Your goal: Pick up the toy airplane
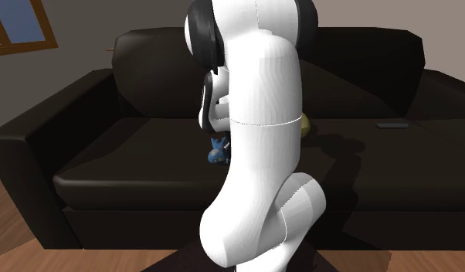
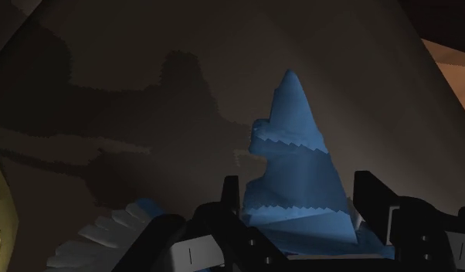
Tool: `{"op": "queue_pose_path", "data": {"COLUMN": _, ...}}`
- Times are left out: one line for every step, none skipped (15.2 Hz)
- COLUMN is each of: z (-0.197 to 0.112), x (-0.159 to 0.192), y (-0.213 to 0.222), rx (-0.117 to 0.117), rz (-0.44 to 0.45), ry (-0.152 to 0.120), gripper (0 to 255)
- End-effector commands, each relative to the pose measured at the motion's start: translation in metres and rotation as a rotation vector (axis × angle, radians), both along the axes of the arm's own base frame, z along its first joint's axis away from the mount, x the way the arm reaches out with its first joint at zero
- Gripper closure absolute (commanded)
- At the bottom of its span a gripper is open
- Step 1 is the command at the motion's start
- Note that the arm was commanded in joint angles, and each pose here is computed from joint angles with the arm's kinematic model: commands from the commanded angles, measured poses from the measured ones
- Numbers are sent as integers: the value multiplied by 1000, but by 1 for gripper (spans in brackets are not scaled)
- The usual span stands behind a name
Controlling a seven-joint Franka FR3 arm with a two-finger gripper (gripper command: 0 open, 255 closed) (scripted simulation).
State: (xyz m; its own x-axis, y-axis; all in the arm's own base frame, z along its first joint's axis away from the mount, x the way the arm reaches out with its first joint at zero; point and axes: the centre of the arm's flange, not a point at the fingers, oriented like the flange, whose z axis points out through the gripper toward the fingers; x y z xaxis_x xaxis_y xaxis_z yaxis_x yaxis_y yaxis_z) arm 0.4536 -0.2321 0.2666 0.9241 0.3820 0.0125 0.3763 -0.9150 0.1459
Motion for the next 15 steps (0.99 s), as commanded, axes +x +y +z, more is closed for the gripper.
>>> {"op": "queue_pose_path", "data": {"z": -1, "x": 0, "y": 0, "rx": 0, "rz": 0, "ry": 0, "gripper": 255}}
{"op": "queue_pose_path", "data": {"z": -1, "x": 0, "y": 0, "rx": 0, "rz": 0, "ry": 0, "gripper": 255}}
{"op": "queue_pose_path", "data": {"z": -1, "x": 0, "y": 0, "rx": 0, "rz": 0, "ry": 0, "gripper": 255}}
{"op": "queue_pose_path", "data": {"z": -1, "x": -1, "y": 0, "rx": 0, "rz": 0, "ry": 0, "gripper": 255}}
{"op": "queue_pose_path", "data": {"z": 4, "x": -1, "y": 0, "rx": 0, "rz": 0, "ry": 0, "gripper": 255}}
{"op": "queue_pose_path", "data": {"z": 9, "x": -1, "y": 0, "rx": 0, "rz": 0, "ry": 0, "gripper": 255}}
{"op": "queue_pose_path", "data": {"z": 15, "x": -1, "y": 0, "rx": 0, "rz": 0, "ry": 0, "gripper": 255}}
{"op": "queue_pose_path", "data": {"z": 20, "x": -1, "y": 0, "rx": 0, "rz": 0, "ry": 0, "gripper": 255}}
{"op": "queue_pose_path", "data": {"z": 25, "x": -1, "y": 0, "rx": 0, "rz": 0, "ry": 0, "gripper": 255}}
{"op": "queue_pose_path", "data": {"z": 31, "x": -1, "y": 0, "rx": 0, "rz": 0, "ry": 0, "gripper": 255}}
{"op": "queue_pose_path", "data": {"z": 36, "x": -1, "y": 0, "rx": 0, "rz": 0, "ry": 0, "gripper": 255}}
{"op": "queue_pose_path", "data": {"z": 41, "x": -1, "y": 0, "rx": 0, "rz": 0, "ry": 0, "gripper": 255}}
{"op": "queue_pose_path", "data": {"z": 46, "x": -1, "y": 0, "rx": 0, "rz": 0, "ry": 0, "gripper": 255}}
{"op": "queue_pose_path", "data": {"z": 52, "x": -1, "y": 0, "rx": 0, "rz": 0, "ry": 0, "gripper": 255}}
{"op": "queue_pose_path", "data": {"z": 57, "x": -1, "y": 0, "rx": 0, "rz": 0, "ry": 0, "gripper": 255}}
